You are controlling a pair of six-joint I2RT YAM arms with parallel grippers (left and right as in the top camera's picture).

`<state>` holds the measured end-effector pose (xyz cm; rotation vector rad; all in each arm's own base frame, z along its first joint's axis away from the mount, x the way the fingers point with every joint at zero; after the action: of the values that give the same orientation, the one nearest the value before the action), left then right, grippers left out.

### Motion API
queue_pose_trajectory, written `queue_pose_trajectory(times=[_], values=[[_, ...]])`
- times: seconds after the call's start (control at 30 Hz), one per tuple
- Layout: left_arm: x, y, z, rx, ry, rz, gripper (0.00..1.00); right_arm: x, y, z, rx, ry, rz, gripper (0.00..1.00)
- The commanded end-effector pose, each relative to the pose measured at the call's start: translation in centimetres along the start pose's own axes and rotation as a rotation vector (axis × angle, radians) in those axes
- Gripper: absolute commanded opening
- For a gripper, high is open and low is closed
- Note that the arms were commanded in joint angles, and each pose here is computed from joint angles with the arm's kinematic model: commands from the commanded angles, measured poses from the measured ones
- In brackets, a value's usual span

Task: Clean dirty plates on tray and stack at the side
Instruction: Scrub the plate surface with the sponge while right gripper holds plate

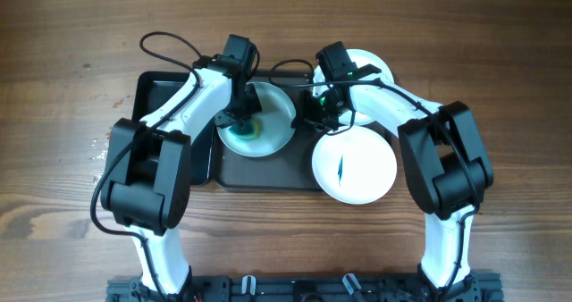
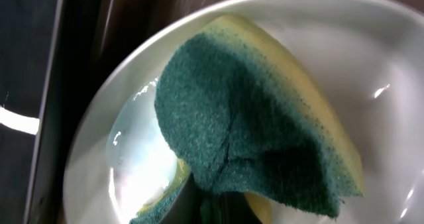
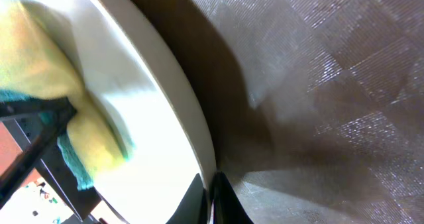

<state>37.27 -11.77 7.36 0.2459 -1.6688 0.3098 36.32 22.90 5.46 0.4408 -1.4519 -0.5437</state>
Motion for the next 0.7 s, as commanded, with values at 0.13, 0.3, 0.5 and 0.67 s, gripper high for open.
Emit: queue_pose_trajectory(times=[0.13,0.3,0.5,0.67], values=[[-0.7,-1.8,2.9,-0.111,0.233,0.216,0.04,-1.7,-1.4,0.5,-0.036,0.044,0.031,0.04],[-0.6,-3.5,1.9,-0.143,0.157,0.284,0.04,-1.7,-1.5,0.5,-0.036,0.045,0.031,0.04],[-1.1,-0.3,-2.0,-0.035,-0.147,-0.044,0.04,-1.7,-1.5,0.5,-0.036,0.045,0.032,0.04],[-1.1,0.2,-0.9,-0.033,-0.105,-0.096,0.04,-1.7,-1.5,0.5,-0.035,0.042,0.034,0.04]])
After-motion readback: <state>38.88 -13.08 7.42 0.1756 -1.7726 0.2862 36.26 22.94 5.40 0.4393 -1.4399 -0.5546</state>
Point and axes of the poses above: each gripper's point midway between its finger pads, its own x axis back along the fingers, its own y axis along the line the jaws close on, z = x × y, the point moved 6 cm from there along x, back along the fingers, and after that the axes turned 2 degrees about x, right-handed, at the moved point
